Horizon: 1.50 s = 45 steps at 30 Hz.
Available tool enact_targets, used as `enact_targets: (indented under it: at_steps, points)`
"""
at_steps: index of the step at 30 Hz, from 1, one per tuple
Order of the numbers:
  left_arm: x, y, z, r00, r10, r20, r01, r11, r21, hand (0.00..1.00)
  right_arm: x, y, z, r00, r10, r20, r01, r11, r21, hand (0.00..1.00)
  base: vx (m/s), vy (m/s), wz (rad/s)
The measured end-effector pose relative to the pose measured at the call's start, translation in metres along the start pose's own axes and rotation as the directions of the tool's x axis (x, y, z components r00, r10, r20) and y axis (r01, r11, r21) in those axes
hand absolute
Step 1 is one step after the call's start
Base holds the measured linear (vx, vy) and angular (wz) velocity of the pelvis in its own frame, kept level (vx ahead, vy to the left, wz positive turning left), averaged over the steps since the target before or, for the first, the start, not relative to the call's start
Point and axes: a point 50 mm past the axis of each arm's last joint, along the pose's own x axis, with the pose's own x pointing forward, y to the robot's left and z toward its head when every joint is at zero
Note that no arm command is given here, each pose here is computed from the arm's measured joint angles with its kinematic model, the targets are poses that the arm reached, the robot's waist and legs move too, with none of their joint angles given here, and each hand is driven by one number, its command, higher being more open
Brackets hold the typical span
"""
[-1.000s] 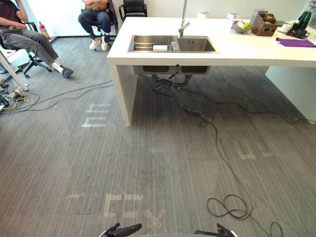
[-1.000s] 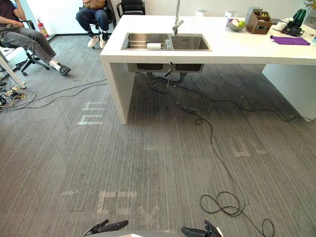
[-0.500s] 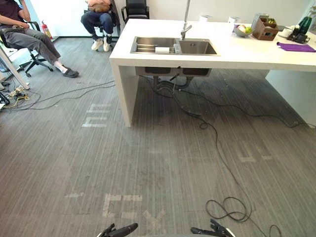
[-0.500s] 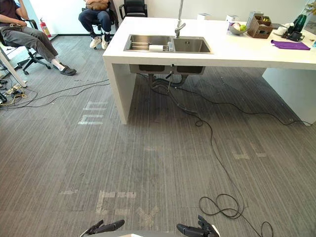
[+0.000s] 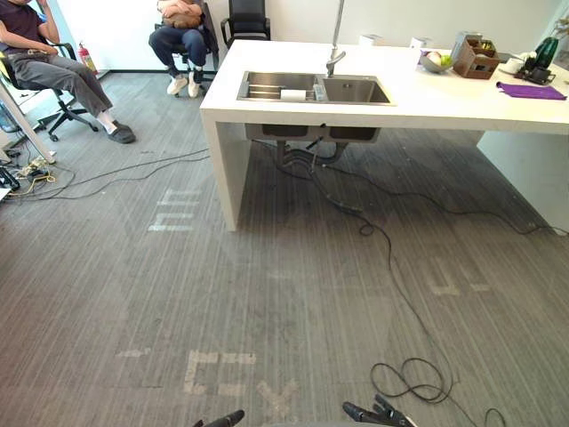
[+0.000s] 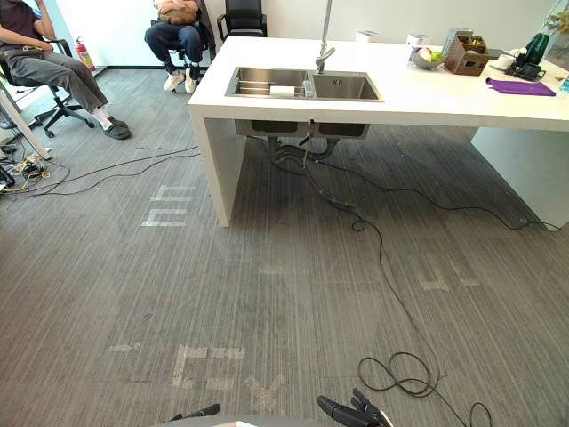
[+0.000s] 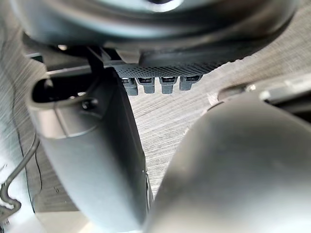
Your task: Walk over to the sink, pick up the cup, carry it to the dishwasher, place the cup inside the dishwasher, then close the dishwasher door
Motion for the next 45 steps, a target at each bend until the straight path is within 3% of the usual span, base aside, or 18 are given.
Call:
enact_targets:
  at_steps: [15,25,32,39,45]
  points:
    - [0.000,0.001,-0.002,1.000,-0.008,-0.010,0.007,0.999,-0.034,1.00,-0.001,0.003,-0.004,0.996,0.088,-0.010,-0.086,0.989,0.118,1.00,0.00,0.000,0.00]
    - [-0.001,-0.001,-0.006,0.996,-0.085,-0.005,0.084,0.990,-0.114,1.00,-0.004,0.000,-0.004,0.992,0.116,0.054,-0.125,0.968,0.217,1.00,0.00,0.000,0.02]
    - [-0.001,0.001,-0.006,0.997,-0.067,-0.024,0.063,0.990,-0.129,1.00,-0.002,-0.002,0.018,0.972,0.105,0.210,-0.167,0.938,0.303,1.00,-0.02,0.051,0.30]
    - [0.000,0.003,-0.006,0.998,-0.011,-0.056,-0.001,0.977,-0.211,1.00,0.003,0.013,0.022,0.955,0.151,0.254,-0.231,0.916,0.327,1.00,0.14,-0.001,-0.04]
    - [-0.001,0.007,-0.007,0.998,0.002,-0.057,-0.019,0.954,-0.300,1.00,-0.009,0.009,-0.013,0.973,0.099,0.207,-0.185,0.873,0.451,1.00,0.38,-0.174,0.28]
